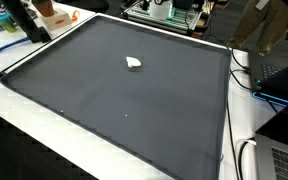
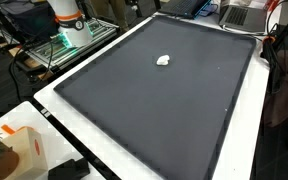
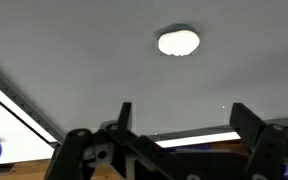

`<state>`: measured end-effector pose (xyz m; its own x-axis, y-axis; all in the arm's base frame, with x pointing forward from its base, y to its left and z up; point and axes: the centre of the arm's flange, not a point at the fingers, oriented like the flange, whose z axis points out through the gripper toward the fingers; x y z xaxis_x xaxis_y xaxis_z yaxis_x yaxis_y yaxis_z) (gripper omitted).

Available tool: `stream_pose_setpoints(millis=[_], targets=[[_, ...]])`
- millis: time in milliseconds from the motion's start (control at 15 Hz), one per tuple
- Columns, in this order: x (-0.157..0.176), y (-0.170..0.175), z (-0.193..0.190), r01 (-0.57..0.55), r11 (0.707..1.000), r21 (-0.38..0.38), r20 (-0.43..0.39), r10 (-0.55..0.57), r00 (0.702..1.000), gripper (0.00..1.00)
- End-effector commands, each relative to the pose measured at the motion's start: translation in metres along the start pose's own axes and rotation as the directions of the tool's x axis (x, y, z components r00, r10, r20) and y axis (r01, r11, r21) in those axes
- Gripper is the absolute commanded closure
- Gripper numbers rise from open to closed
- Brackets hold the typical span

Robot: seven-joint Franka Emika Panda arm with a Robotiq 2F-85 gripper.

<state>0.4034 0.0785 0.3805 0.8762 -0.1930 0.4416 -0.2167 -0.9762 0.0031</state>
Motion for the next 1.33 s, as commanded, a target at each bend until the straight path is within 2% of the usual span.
stream_pose_setpoints(millis=[0,200,400,533,600,867,933,1000,1267], targets=[[-0.007,0.005,0.019,-0.068,0.997,0.031,-0.073,0.07,0.995,0.0],[-0.01,0.006,0.037,-0.084,0.996,0.037,-0.144,0.089,0.986,0.0],[-0.019,0.006,0.056,-0.048,0.999,0.004,-0.145,0.048,0.988,0.0],[-0.021,0.006,0.06,-0.046,0.999,-0.013,-0.129,0.044,0.991,0.0],[0.003,0.008,0.041,-0.044,0.999,0.001,-0.12,0.044,0.992,0.0],[0.004,0.008,0.041,-0.047,0.999,-0.001,-0.122,0.046,0.991,0.0],[0.002,0.006,0.043,-0.047,0.999,0.011,-0.091,0.048,0.995,0.0],[-0.002,0.004,0.049,-0.044,0.999,-0.017,-0.085,0.042,0.995,0.0],[-0.024,-0.003,0.072,-0.035,0.999,-0.023,-0.013,0.034,0.999,0.0]])
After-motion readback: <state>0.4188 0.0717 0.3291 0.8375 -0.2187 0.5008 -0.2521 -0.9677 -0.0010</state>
